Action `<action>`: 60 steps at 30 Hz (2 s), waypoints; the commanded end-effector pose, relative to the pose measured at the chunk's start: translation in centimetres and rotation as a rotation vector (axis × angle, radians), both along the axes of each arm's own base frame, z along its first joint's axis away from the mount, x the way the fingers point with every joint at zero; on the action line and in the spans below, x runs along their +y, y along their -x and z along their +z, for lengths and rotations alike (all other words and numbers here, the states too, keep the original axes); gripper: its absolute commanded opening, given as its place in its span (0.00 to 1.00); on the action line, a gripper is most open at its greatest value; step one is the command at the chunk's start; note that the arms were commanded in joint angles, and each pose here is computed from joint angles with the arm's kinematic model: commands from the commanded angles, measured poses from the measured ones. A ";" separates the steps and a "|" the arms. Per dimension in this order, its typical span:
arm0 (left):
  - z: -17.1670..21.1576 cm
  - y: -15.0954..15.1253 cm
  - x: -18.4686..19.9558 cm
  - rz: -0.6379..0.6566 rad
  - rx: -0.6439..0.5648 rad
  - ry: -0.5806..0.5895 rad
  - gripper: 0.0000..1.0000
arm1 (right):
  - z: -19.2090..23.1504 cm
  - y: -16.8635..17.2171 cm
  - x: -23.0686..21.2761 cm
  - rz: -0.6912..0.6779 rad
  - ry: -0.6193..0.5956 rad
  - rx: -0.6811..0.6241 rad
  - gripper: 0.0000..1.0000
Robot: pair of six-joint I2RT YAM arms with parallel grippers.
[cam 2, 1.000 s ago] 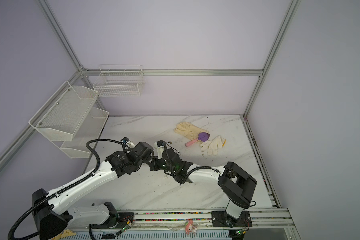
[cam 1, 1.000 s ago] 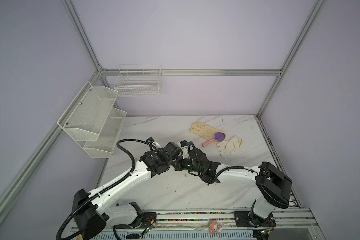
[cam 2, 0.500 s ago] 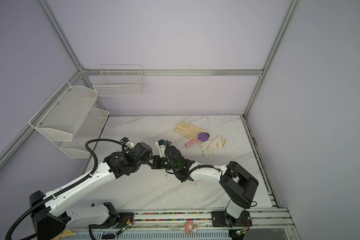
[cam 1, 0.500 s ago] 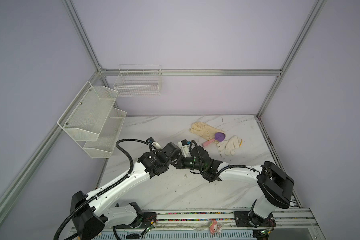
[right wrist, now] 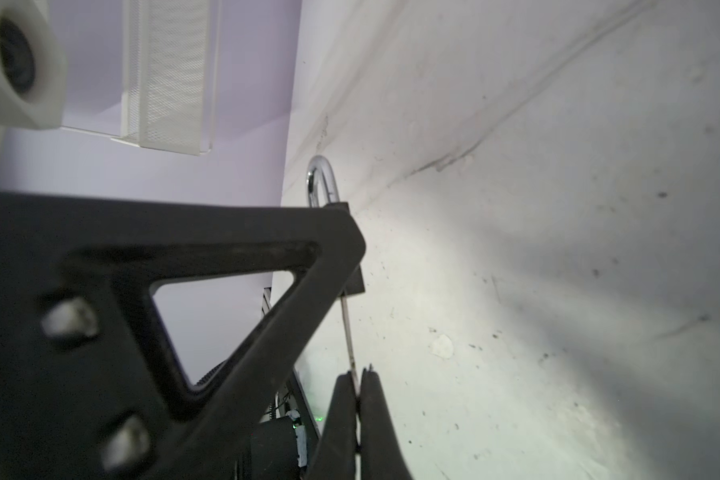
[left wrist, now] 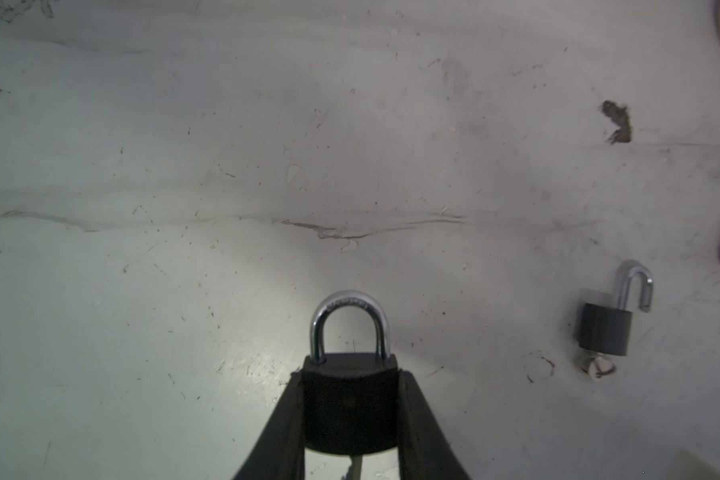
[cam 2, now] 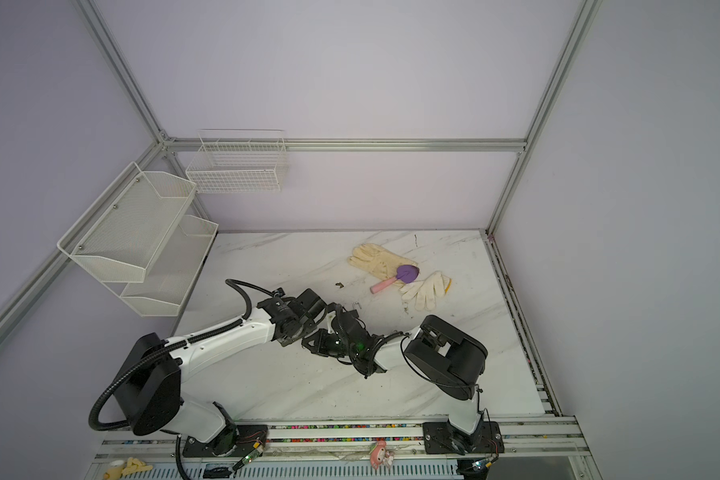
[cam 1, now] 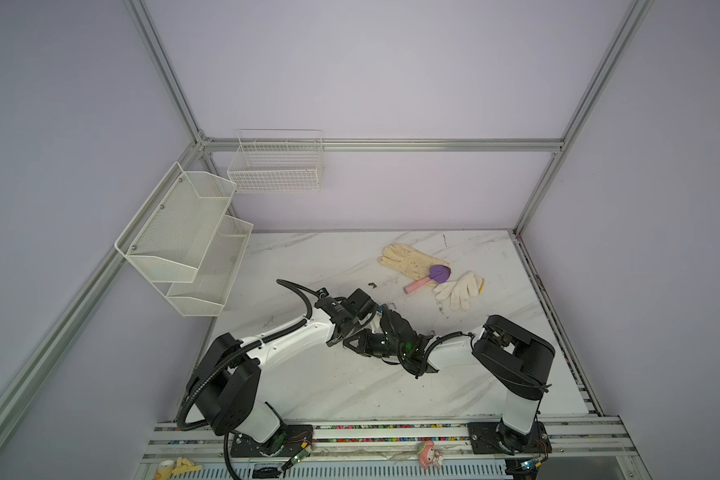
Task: Unlock with the key
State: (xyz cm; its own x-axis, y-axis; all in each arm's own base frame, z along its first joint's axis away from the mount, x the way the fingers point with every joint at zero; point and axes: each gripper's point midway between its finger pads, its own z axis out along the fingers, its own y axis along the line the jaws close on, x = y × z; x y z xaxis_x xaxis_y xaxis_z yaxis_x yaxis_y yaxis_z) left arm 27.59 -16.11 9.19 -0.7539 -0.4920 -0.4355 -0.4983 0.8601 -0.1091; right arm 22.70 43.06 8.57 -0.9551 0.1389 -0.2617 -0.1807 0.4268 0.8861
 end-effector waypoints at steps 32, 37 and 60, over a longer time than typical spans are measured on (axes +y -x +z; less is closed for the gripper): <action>-8.1 4.2 -1.6 -0.097 0.271 0.088 0.42 | -5.6 -1.6 -1.5 -0.177 0.072 0.210 0.00; -8.4 4.0 -1.2 -0.066 0.252 0.129 0.43 | -5.7 -1.5 -1.9 -0.184 0.101 0.208 0.00; -7.5 0.5 0.3 0.100 0.150 0.206 0.44 | -7.0 -0.8 -1.6 -0.156 0.115 0.249 0.00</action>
